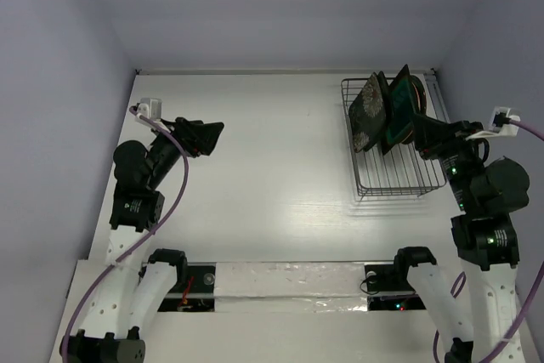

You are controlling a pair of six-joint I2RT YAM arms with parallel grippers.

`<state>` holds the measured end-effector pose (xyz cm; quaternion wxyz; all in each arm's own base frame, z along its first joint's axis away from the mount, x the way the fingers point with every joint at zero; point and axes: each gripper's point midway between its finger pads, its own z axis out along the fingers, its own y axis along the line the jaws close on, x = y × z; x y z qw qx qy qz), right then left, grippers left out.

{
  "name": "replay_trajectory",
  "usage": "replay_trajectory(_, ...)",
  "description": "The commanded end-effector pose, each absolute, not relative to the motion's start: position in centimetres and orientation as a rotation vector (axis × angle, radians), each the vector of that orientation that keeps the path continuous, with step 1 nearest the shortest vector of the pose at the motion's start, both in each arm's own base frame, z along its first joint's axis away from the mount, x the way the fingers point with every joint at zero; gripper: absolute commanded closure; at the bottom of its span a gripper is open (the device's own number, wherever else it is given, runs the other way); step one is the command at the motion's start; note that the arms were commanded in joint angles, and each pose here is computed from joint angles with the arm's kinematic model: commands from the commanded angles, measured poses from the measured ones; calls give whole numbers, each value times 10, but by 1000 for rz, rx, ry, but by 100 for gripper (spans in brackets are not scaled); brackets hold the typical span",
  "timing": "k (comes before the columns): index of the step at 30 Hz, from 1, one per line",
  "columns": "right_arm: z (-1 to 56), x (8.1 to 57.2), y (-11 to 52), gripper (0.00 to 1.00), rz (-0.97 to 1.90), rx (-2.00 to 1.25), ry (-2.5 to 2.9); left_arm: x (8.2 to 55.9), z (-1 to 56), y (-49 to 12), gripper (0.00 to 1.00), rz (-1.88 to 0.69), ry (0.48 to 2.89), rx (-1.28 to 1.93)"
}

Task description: Unload the plates from the dish rack

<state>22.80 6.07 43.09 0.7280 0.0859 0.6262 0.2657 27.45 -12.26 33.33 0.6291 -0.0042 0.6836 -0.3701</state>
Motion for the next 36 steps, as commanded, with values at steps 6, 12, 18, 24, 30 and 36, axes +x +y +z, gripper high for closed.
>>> replay_trajectory(6,424,238,69,99,596,145,1456,268,352,-127,47,-846,1520,65)
replay_trajectory(12,408,255,75,100,617,131,1520,267,337,-135,88,-891,1589,87)
replay_trajectory(18,346,299,89,100,567,151,1746,264,306,-135,100,-893,1672,65)
replay_trajectory(24,313,337,68,93,311,243,1868,270,256,-130,100,-860,1791,15)
replay_trajectory(30,318,368,45,62,94,265,1932,260,245,-134,97,-822,1851,47)
replay_trajectory(36,319,397,37,60,-54,260,2003,255,252,-132,66,-778,1820,66)
